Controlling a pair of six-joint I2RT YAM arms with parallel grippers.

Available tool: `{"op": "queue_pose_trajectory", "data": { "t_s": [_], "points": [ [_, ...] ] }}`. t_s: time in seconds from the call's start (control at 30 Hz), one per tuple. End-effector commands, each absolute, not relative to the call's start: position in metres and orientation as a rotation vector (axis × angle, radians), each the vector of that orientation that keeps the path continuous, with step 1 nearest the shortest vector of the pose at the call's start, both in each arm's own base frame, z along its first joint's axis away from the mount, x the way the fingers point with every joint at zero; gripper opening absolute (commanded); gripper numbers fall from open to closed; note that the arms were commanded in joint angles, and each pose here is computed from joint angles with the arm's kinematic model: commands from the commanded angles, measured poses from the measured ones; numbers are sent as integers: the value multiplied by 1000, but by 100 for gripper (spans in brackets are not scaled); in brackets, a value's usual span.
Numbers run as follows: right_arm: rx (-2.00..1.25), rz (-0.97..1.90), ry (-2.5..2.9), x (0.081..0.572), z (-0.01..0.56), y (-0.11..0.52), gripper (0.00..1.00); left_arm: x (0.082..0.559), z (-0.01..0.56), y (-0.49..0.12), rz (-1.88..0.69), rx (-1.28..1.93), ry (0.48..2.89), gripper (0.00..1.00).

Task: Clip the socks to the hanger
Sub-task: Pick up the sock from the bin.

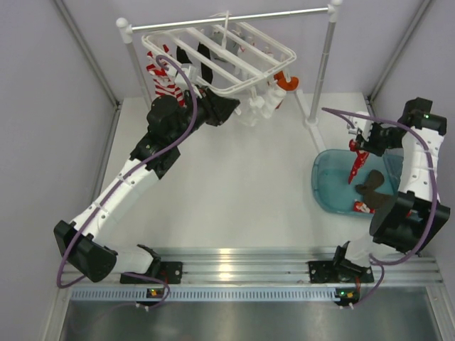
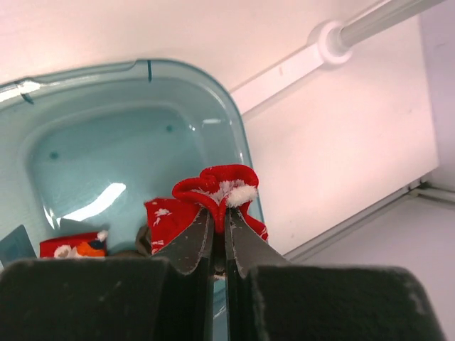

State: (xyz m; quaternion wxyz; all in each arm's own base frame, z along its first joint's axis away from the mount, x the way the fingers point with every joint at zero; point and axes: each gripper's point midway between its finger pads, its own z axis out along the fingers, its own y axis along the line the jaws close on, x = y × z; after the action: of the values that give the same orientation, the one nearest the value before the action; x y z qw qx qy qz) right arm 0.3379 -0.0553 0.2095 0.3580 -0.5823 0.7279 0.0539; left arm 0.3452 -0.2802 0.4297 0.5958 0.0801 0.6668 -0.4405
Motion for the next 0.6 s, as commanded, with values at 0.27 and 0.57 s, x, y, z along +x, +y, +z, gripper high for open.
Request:
{"op": "queue_pose_trajectory", "data": {
  "t_s": [0.27,0.57],
  "points": [
    [-1407,313,1702,310,275,5,0,341,420,-280,-1031,202,1576,0],
    [-1230,571,1416,302,372,130,0,340,429,-284,-1056,215,1551,0]
  ]
}}
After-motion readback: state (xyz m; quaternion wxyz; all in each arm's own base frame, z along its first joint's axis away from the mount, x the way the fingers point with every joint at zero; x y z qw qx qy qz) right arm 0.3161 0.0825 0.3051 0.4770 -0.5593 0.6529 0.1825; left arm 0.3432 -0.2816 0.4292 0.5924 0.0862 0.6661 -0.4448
